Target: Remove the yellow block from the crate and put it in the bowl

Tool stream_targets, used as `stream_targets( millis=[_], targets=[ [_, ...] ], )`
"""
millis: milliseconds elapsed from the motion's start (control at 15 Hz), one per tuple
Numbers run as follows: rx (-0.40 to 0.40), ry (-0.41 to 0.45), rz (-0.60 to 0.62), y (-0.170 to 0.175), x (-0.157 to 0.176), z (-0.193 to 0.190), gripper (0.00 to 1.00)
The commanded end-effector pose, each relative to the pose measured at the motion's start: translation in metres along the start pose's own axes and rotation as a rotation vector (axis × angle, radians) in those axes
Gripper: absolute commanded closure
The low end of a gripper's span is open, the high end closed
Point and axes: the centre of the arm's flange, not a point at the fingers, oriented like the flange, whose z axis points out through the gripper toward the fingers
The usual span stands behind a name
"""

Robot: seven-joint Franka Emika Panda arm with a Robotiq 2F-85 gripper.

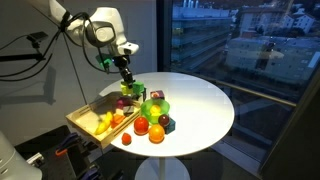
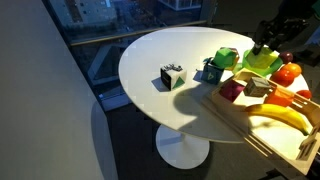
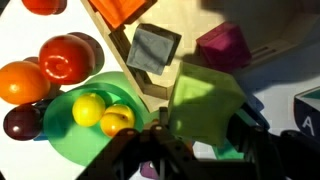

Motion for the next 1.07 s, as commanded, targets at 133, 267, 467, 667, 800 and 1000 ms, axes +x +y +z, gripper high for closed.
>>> stream_targets(
  millis=[133,267,467,667,800,1000],
  targets=[
    [0.002,0.010,0.091,0.039,0.036,-0.013,0.69],
    [0.002,0.015,0.126,0.053,0.046,-0.014,0.69],
    [-0.005,0.027,0.173,0.072,0.059,-0.011,0.69],
    [-0.019,0.036,0.210,0.087,0.069,-0.004,0.69],
    [-0.029,0.040,0.229,0.094,0.074,0.001,0.69],
    [-0.044,0.038,0.248,0.101,0.080,0.012,0.69]
  ],
)
